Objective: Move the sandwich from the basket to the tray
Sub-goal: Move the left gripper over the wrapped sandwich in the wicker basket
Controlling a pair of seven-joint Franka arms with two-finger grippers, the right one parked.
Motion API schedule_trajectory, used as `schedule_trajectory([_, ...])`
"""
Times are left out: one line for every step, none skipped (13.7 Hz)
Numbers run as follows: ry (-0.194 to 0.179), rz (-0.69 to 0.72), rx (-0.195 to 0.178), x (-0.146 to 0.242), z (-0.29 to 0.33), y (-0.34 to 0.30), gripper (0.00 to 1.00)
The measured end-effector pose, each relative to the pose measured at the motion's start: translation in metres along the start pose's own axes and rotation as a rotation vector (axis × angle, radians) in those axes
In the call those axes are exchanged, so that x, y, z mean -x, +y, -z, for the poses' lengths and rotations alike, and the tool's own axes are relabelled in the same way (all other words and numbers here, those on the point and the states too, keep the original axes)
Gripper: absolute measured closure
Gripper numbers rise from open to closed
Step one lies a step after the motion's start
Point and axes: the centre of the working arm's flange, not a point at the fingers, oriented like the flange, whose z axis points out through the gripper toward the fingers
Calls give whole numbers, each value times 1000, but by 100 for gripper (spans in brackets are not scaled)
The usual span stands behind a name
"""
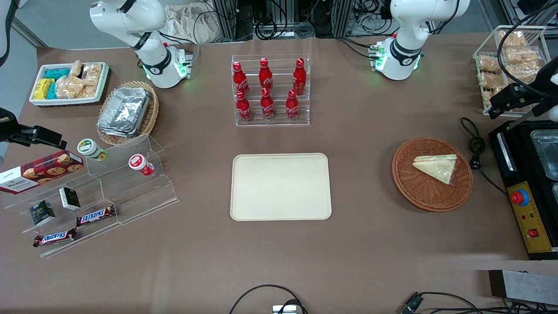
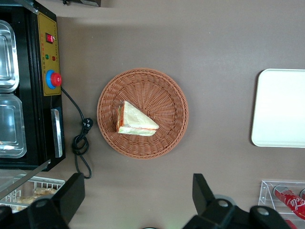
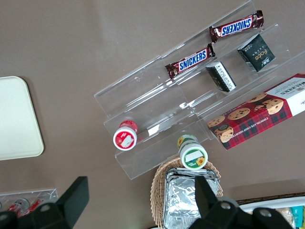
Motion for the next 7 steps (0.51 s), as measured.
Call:
schedule_trajectory([0, 11, 0, 0, 0, 0, 0])
schedule_trajectory([-1, 35, 0, 0, 0, 0, 0])
schedule_trajectory([-4, 57, 0, -1, -2, 0, 0])
schedule_trajectory([-11, 69, -2, -3, -6, 0, 0])
schedule_trajectory([-23, 76, -4, -7, -12, 0, 0])
schedule_trajectory([-40, 93, -6, -12, -21, 0, 0])
schedule_trajectory([-62, 139, -10, -17, -33, 0, 0])
